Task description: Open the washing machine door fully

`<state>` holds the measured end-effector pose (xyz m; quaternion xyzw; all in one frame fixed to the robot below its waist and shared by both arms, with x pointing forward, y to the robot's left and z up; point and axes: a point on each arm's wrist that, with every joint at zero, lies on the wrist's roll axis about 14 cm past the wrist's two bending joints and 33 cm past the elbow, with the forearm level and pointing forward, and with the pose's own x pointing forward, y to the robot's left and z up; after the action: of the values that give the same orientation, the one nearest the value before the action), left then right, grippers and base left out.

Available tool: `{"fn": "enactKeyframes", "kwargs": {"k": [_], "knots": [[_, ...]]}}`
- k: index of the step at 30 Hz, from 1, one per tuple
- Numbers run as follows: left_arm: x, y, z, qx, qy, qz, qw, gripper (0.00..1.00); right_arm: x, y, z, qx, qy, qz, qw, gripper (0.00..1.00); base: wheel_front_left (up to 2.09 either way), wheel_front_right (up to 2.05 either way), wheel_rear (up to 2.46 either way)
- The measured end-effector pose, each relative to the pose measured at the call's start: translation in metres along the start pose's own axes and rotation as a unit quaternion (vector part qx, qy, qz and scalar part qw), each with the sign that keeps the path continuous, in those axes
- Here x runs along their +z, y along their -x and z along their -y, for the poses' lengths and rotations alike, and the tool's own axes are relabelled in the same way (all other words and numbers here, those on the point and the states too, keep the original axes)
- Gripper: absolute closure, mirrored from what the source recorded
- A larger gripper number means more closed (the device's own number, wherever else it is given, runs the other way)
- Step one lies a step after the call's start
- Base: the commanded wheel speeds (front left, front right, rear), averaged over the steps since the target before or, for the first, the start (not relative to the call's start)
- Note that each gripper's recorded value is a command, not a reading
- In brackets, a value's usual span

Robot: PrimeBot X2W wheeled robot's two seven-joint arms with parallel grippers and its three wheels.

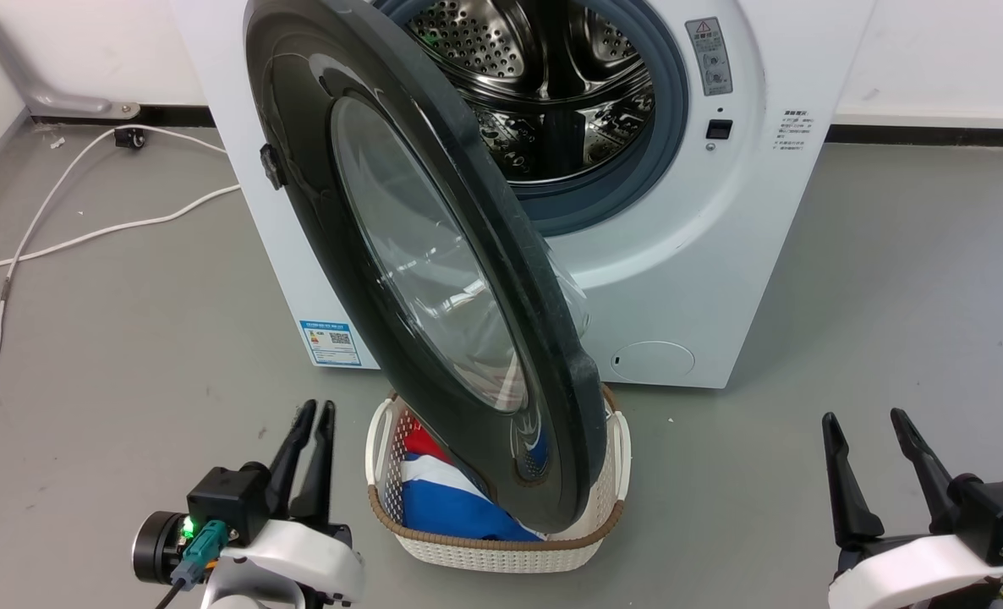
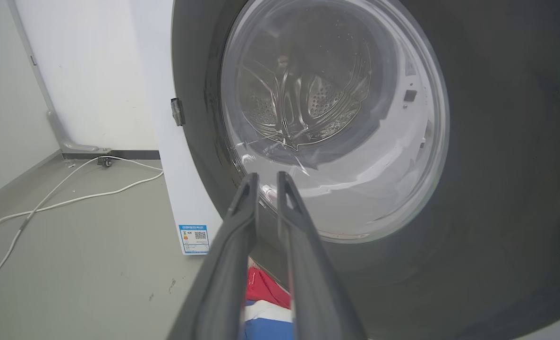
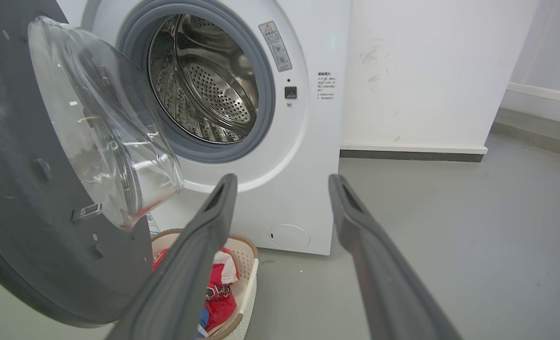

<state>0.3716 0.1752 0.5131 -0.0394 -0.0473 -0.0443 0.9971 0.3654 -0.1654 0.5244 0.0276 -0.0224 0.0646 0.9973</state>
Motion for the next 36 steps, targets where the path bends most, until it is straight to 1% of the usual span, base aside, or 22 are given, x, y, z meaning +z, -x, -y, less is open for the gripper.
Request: {"fn": "enactKeyframes", "kwargs": {"k": [4, 9, 14, 19, 24, 25, 29, 33, 36], "knots": [[0.005, -0.002, -0.003, 0.006, 0.004, 0.008, 1.000, 1.00, -0.002, 0.002, -0.001, 0.000, 0.000, -0.004, 1.000, 0.00, 0.00, 0.00, 0.00], [0.033, -0.014, -0.006, 0.011, 0.010, 0.053, 0.999, 1.00, -0.002, 0.001, -0.001, 0.000, 0.001, -0.005, 1.000, 0.00, 0.00, 0.00, 0.00], [0.090, -0.032, 0.000, 0.004, 0.007, 0.138, 0.990, 1.00, -0.002, -0.001, -0.003, 0.001, 0.002, -0.007, 1.000, 0.00, 0.00, 0.00, 0.00], [0.158, -0.044, 0.015, -0.011, -0.001, 0.236, 0.972, 1.00, -0.003, -0.003, -0.003, 0.001, 0.002, -0.008, 1.000, 0.00, 0.00, 0.00, 0.00], [0.211, -0.041, 0.049, -0.051, 0.012, 0.315, 0.948, 1.00, -0.001, -0.003, -0.001, -0.003, 0.001, -0.004, 1.000, 0.00, 0.00, 0.00, 0.00], [0.231, -0.034, 0.076, -0.089, 0.028, 0.345, 0.934, 1.00, -0.001, -0.002, 0.002, -0.007, 0.001, -0.004, 1.000, 0.00, 0.00, 0.00, 0.00], [0.252, -0.020, 0.114, -0.148, 0.056, 0.373, 0.914, 1.00, -0.002, -0.002, 0.004, -0.012, 0.001, -0.005, 1.000, 0.00, 0.00, 0.00, 0.00], [0.249, -0.008, 0.154, -0.211, 0.080, 0.363, 0.904, 1.00, -0.001, -0.001, 0.006, -0.014, 0.000, -0.004, 1.000, 0.00, 0.00, 0.00, 0.00], [0.238, -0.003, 0.180, -0.253, 0.092, 0.334, 0.903, 1.00, -0.003, -0.001, 0.007, -0.016, -0.001, -0.006, 1.000, 0.00, 0.00, 0.00, 0.00]]}}
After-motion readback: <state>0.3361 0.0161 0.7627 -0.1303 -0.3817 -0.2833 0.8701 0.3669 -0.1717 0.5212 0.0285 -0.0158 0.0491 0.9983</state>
